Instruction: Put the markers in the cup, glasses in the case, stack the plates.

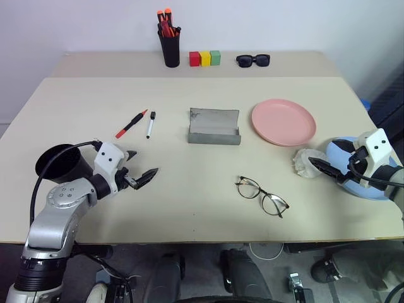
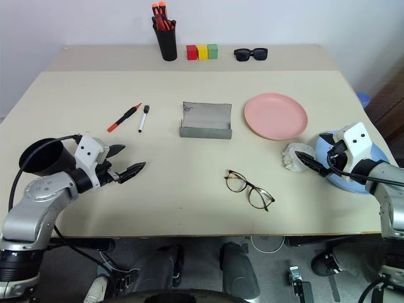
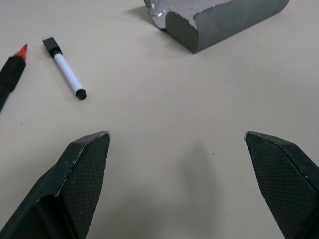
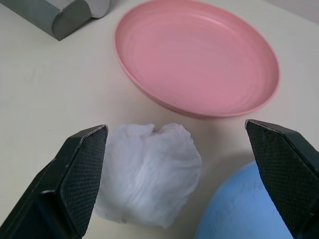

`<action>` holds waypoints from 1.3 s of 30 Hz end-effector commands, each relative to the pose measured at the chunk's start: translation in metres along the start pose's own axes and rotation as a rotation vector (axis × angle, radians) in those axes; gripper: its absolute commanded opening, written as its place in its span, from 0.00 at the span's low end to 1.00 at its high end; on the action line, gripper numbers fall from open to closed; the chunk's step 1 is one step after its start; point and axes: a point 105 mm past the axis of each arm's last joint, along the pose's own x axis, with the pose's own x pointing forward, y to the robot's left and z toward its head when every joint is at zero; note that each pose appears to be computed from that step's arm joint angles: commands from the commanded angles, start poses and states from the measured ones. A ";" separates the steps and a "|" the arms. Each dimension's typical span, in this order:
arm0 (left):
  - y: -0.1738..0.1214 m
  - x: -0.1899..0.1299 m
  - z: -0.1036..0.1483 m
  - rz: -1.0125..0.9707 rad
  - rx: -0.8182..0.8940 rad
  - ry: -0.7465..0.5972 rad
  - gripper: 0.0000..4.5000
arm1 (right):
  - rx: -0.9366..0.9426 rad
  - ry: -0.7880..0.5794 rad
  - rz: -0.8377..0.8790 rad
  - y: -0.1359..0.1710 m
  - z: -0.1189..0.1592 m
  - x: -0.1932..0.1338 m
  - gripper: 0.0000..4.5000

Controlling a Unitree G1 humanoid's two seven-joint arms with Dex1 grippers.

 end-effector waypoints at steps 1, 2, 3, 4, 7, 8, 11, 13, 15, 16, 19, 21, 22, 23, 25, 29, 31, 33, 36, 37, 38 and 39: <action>0.005 -0.004 0.012 0.016 0.038 -0.040 0.99 | -0.033 -0.031 0.000 -0.001 0.014 -0.004 1.00; 0.005 -0.003 0.012 0.018 0.037 -0.040 0.99 | -0.030 -0.029 0.001 0.000 0.013 -0.003 1.00; 0.005 -0.003 0.012 0.020 0.037 -0.040 0.99 | -0.028 -0.028 0.002 0.001 0.012 -0.003 1.00; 0.004 -0.002 0.013 0.020 0.037 -0.044 0.99 | -0.027 -0.028 0.007 0.002 0.012 -0.002 1.00; 0.001 0.002 0.019 0.017 0.031 -0.062 0.99 | -0.026 -0.033 0.018 0.003 0.015 0.001 1.00; 0.000 0.003 0.019 0.017 0.032 -0.063 0.99 | -0.026 -0.032 0.017 0.003 0.014 0.001 1.00; -0.002 0.004 0.024 0.015 0.034 -0.070 0.99 | -0.027 -0.029 0.022 0.004 0.015 0.003 1.00; -0.003 0.005 0.026 0.015 0.034 -0.072 0.99 | -0.024 -0.029 0.025 0.005 0.015 0.005 1.00; -0.004 0.007 0.027 0.012 0.036 -0.073 0.99 | -0.018 -0.032 0.029 0.007 0.015 0.006 1.00; -0.004 0.008 0.028 0.010 0.037 -0.074 0.99 | -0.016 -0.035 0.033 0.008 0.015 0.007 1.00; -0.005 0.009 0.031 0.006 0.039 -0.078 0.99 | -0.013 -0.039 0.040 0.013 0.015 0.007 1.00; -0.004 0.009 0.032 0.005 0.039 -0.080 0.99 | -0.012 -0.044 0.043 0.017 0.016 0.008 1.00; -0.004 0.009 0.032 0.004 0.039 -0.081 0.99 | -0.011 -0.046 0.045 0.018 0.016 0.008 1.00; -0.004 0.009 0.033 0.004 0.039 -0.082 0.99 | -0.011 -0.049 0.047 0.020 0.016 0.008 1.00; -0.004 0.010 0.033 0.002 0.039 -0.084 0.99 | -0.009 -0.056 0.055 0.025 0.017 0.009 1.00; -0.003 0.011 0.035 0.004 0.035 -0.094 0.99 | -0.011 -0.081 0.075 0.036 0.023 0.014 1.00; -0.003 0.015 0.035 0.009 0.031 -0.100 0.99 | -0.010 -0.097 0.081 0.040 0.026 0.018 1.00; 0.001 0.020 0.036 0.047 0.008 -0.096 0.99 | -0.020 -0.114 0.093 0.046 0.031 0.023 1.00; 0.014 0.037 0.041 0.150 -0.055 -0.083 0.99 | -0.031 -0.175 0.146 0.062 0.051 0.031 1.00; 0.023 0.046 0.041 0.217 -0.103 -0.071 0.99 | -0.028 -0.202 0.173 0.071 0.059 0.037 1.00; 0.029 0.050 0.041 0.262 -0.135 -0.058 0.99 | -0.026 -0.219 0.192 0.079 0.064 0.041 1.00; 0.037 0.059 0.044 0.323 -0.160 -0.048 0.99 | -0.026 -0.238 0.219 0.089 0.069 0.048 1.00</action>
